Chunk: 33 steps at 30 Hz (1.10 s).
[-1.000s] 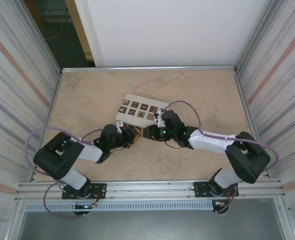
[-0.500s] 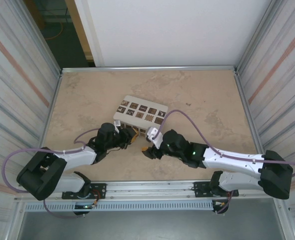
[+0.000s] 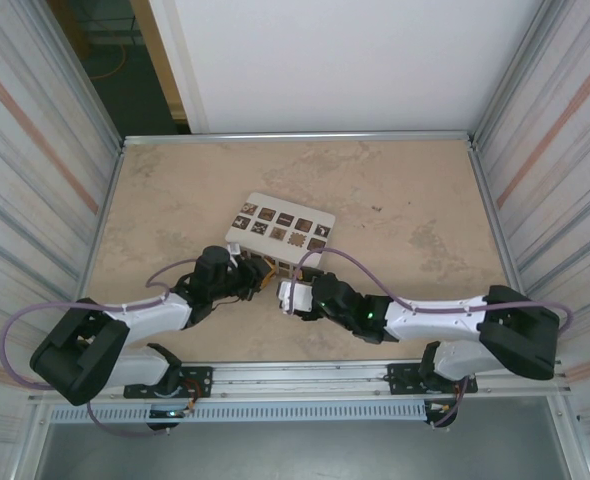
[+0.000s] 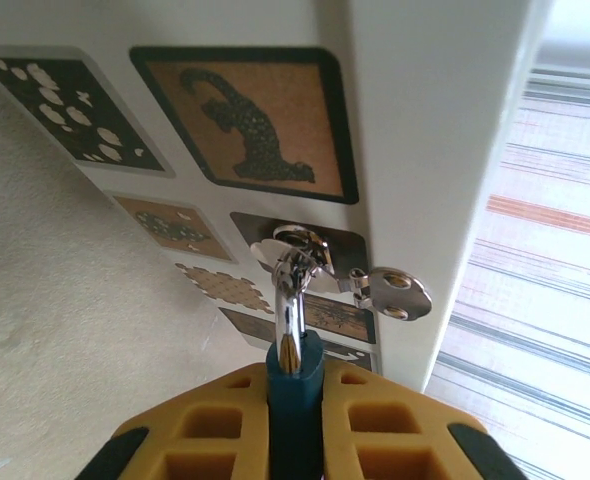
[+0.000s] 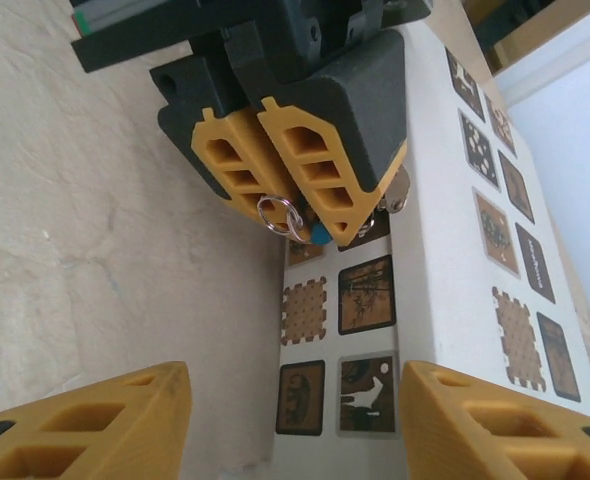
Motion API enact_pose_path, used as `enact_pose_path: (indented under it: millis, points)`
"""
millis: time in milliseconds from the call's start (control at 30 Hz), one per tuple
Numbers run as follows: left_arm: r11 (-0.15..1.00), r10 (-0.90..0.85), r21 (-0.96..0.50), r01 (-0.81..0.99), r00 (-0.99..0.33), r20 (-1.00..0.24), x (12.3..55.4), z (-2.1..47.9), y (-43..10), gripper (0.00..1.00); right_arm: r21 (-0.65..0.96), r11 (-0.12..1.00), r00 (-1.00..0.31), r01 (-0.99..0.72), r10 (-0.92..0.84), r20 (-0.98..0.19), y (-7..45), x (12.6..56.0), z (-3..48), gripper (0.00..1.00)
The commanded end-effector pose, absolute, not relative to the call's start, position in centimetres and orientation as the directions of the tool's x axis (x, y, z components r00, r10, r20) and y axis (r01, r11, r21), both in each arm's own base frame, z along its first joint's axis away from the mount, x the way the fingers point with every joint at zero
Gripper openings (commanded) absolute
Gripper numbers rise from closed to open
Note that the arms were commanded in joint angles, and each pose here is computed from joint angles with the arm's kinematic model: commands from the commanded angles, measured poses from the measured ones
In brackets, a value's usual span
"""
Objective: Unlock the padlock with the key
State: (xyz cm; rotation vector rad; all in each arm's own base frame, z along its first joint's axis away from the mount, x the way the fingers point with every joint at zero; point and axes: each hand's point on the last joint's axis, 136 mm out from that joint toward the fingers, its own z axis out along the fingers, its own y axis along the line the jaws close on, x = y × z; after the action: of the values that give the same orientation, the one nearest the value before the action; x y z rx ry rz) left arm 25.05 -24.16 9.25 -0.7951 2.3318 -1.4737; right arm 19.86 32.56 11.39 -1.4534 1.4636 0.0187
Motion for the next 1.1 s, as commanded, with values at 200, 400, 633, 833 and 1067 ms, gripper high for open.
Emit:
enact_pose_path:
  millis: [200, 400, 633, 833, 1067]
  points:
    - [0.288, -0.572, -0.933, -0.215, -0.82, 0.013, 25.9, 12.4, -24.8, 0.14, -0.661, 0.299, 0.311, -0.689, -0.701, -0.642, 35.6, 21.4, 12.5, 0.45]
    - [0.288, -0.57, -0.933, -0.216, -0.822, 0.015, 25.9, 12.3, -24.8, 0.14, -0.666, 0.301, 0.309, -0.683, -0.706, -0.637, 36.2, 21.9, 12.1, 0.38]
    - [0.286, -0.57, -0.933, -0.219, -0.822, 0.018, 25.9, 12.3, -24.9, 0.14, -0.671, 0.309, 0.304, -0.674, -0.711, -0.634, 36.7, 22.4, 11.8, 0.29]
    - [0.288, -0.568, -0.932, -0.222, -0.823, 0.02, 25.8, 12.1, -24.8, 0.14, -0.672, 0.309, 0.304, -0.672, -0.712, -0.632, 37.1, 22.6, 11.7, 0.25]
    - [0.29, -0.565, -0.93, -0.225, -0.825, 0.023, 25.7, 12.0, -24.9, 0.14, -0.675, 0.321, 0.301, -0.664, -0.712, -0.634, 37.3, 23.0, 11.7, 0.21]
